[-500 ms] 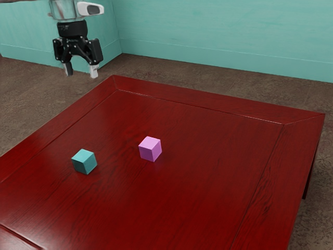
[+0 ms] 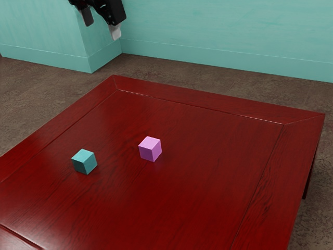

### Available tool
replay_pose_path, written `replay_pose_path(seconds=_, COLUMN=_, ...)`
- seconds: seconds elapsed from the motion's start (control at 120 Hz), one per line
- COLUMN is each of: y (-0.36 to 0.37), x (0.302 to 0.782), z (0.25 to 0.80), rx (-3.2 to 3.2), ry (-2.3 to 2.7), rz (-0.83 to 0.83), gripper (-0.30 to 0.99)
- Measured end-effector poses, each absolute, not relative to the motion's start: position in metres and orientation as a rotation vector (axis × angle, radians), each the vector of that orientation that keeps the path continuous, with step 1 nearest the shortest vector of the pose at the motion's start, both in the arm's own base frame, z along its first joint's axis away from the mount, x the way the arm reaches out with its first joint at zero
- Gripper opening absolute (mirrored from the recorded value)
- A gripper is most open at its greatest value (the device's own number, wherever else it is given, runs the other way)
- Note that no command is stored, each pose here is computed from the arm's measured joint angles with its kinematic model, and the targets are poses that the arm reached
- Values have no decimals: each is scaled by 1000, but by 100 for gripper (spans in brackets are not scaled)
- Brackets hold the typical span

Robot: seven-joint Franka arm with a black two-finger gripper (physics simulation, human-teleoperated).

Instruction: Pick up the blue block with one arm, and put the blue block on the pink block with one arm

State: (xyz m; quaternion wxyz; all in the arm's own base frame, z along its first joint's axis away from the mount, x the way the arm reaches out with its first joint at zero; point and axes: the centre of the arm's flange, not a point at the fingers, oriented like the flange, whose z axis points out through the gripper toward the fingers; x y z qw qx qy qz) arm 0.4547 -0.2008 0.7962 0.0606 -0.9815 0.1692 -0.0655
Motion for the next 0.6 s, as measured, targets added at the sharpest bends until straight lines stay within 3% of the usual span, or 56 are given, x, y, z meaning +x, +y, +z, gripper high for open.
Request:
replay_pose_path(seconds=0.067, y=-197, x=479, z=756, rx=-2965, ry=508, rz=-77, gripper=69)
replay_pose_path(seconds=0.2, y=-18, x=539, z=703, rx=-3003, ry=18, rz=76, gripper=69)
replay_pose_path(seconds=0.275, y=8, x=550, z=666, rx=-2987, ry=-35, rz=143, gripper=69)
replay_pose_path(seconds=0.417, y=-17, x=514, z=529, rx=-2988, ry=126, rz=306, gripper=69)
replay_pose_path(seconds=0.517, y=61, x=496, z=466, rx=-3040, ry=-37, rz=329, gripper=69)
replay_pose_path(seconds=0.6, y=105, x=489, z=448, rx=-3068, ry=-127, rz=257, gripper=69)
